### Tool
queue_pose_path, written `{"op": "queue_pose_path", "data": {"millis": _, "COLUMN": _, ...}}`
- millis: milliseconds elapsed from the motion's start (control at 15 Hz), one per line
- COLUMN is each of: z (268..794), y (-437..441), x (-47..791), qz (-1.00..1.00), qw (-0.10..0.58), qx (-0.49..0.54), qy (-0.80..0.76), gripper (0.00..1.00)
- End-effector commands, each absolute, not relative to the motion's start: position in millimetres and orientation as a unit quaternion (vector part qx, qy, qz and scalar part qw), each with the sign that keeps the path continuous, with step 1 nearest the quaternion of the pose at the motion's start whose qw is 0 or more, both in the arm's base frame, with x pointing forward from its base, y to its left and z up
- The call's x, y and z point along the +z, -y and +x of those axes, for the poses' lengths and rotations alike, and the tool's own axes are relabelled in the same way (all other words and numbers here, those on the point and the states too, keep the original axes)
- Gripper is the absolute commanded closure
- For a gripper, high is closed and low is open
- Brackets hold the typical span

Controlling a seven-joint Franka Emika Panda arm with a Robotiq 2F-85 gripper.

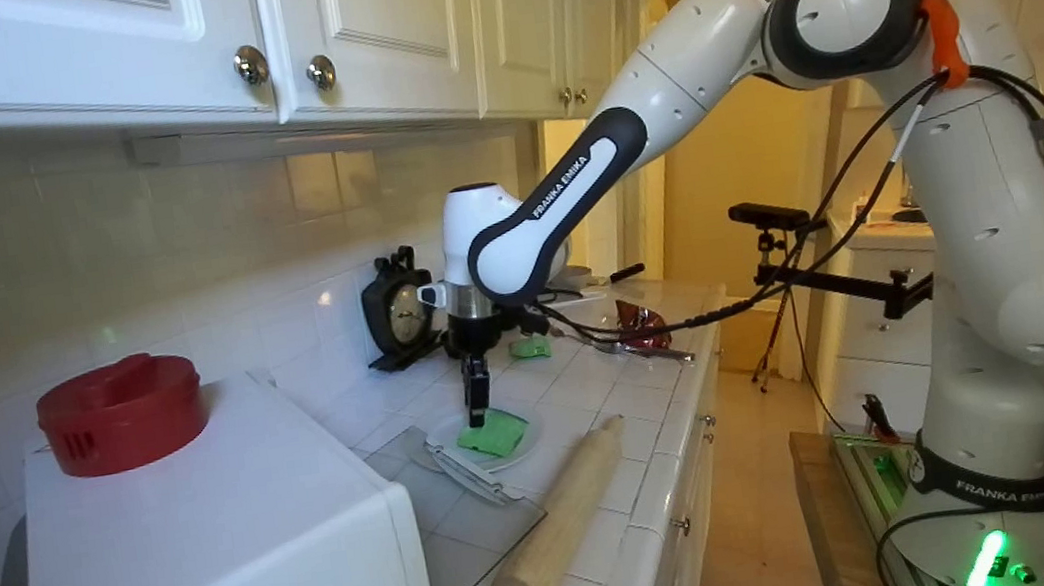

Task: Put one green sachet on the plate, then move the plate to the right

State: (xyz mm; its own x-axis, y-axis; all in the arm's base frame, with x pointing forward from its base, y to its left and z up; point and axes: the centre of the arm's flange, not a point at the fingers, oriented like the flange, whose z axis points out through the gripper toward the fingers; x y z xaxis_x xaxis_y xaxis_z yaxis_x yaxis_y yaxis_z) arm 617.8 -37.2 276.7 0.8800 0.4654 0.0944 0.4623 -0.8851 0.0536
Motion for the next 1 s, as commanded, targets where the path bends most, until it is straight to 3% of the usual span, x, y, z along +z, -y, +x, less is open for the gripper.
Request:
{"op": "queue_pose_path", "data": {"millis": 0, "z": 622.4, "y": 43.9, "x": 287.7, "qz": 0.968, "qw": 0.029, "qx": 0.038, "qy": -0.245, "gripper": 0.01}}
{"op": "queue_pose_path", "data": {"millis": 933, "z": 611.5, "y": 99.1, "x": 281.7, "qz": 0.986, "qw": 0.030, "qx": 0.005, "qy": -0.164, "gripper": 0.00}}
